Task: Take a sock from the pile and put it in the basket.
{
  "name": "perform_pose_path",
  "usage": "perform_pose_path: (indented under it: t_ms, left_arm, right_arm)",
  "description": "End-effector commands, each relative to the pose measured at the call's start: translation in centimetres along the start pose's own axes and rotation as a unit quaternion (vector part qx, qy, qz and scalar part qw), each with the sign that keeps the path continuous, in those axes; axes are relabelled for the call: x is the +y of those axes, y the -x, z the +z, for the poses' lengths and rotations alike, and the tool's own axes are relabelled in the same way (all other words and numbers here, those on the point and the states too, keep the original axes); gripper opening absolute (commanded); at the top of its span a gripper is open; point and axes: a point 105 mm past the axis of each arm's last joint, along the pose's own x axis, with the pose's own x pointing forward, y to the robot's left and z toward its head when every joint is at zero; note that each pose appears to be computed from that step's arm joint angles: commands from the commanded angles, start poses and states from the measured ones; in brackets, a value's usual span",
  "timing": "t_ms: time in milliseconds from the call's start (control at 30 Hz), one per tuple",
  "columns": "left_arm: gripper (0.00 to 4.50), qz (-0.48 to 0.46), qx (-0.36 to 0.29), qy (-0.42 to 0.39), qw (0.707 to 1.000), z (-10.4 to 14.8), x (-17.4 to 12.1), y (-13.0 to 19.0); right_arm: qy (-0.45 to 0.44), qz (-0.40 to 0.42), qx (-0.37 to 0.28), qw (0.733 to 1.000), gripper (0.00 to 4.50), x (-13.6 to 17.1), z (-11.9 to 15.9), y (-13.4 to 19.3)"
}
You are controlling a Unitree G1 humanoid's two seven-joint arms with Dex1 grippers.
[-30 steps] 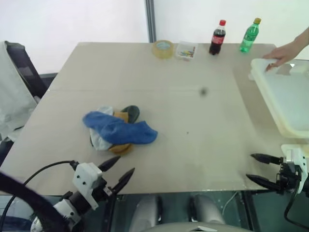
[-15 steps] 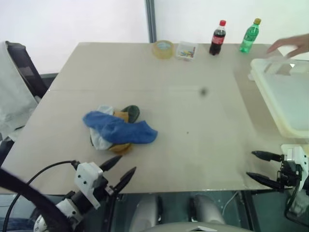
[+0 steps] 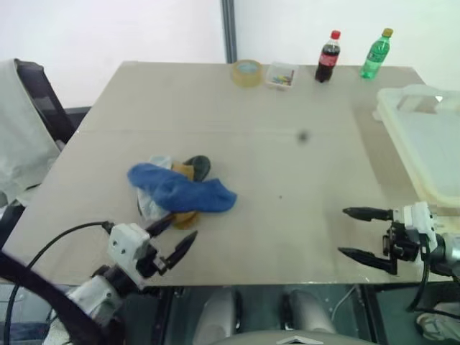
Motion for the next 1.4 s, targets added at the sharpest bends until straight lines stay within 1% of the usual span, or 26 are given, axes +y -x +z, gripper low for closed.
perform_pose_path:
  t_ms: [33, 167, 300, 367, 433, 500, 600, 633, 733, 833, 867, 967, 1200, 1400]
  left_arm:
    - [3.42, -0.014, 0.002, -0.010, 1.000, 0.4, -0.9, -2.3]
    - [3.42, -0.022, -0.011, -0.018, 1.000, 1.1, -1.7, -4.8]
    - [3.42, -0.017, 0.013, -0.057, 0.998, 0.6, -2.0, -7.0]
    - [3.42, -0.019, 0.025, -0.072, 0.997, 0.3, -2.1, -7.4]
    - [3.42, -0.015, 0.044, -0.111, 0.993, -0.5, -1.9, -8.0]
    - [3.42, 0.020, 0.063, -0.106, 0.992, -1.2, -1.3, -8.4]
    - [3.42, 0.039, 0.071, -0.113, 0.990, -1.5, -0.9, -8.6]
    - [3.42, 0.059, 0.085, -0.110, 0.988, -1.9, -0.4, -8.6]
    - [2.57, 0.095, 0.098, -0.096, 0.986, -2.3, 0.5, -8.7]
    - [1.28, 0.093, 0.095, -0.089, 0.987, -2.0, 0.4, -8.9]
    - [1.05, 0.089, 0.093, -0.086, 0.988, -1.9, 0.2, -9.0]
    - [0.03, 0.077, 0.084, -0.080, 0.990, -1.5, -0.4, -9.2]
    - [0.03, 0.040, 0.057, -0.074, 0.995, 0.5, -2.4, -11.2]
    - [0.03, -0.050, 0.058, -0.079, 0.994, 0.9, -6.0, -13.8]
  right_arm:
    - [0.016, 0.009, -0.005, 1.000, 4.41, 0.3, 1.1, -0.2]
    - [0.016, -0.007, 0.007, 1.000, 4.41, 0.1, 0.9, 0.6]
    - [0.019, -0.036, 0.024, 0.999, 4.41, -0.3, 0.6, 2.1]
    - [0.020, -0.045, 0.029, 0.998, 4.41, -0.5, 0.6, 2.5]
    - [0.023, -0.052, 0.035, 0.998, 4.41, -0.5, 0.4, 2.9]
    - [0.022, -0.063, 0.038, 0.997, 4.41, -0.4, 0.2, 3.2]
    - [0.019, -0.071, 0.035, 0.997, 4.41, -0.3, 0.1, 3.3]
    - [0.018, -0.073, 0.036, 0.997, 4.41, -0.2, 0.1, 3.4]
    - [0.017, -0.078, 0.037, 0.996, 4.50, -0.2, 0.0, 3.4]
    - [0.017, -0.080, 0.037, 0.996, 4.50, -0.2, 0.0, 3.5]
    - [0.017, -0.081, 0.037, 0.996, 4.50, -0.2, 0.0, 3.5]
    - [0.018, -0.084, 0.039, 0.996, 4.50, -0.4, -0.1, 3.7]
    - [0.019, -0.084, 0.040, 0.995, 4.50, -0.6, -0.1, 3.6]
    - [0.019, -0.080, 0.041, 0.996, 4.50, -0.6, 0.1, 3.5]
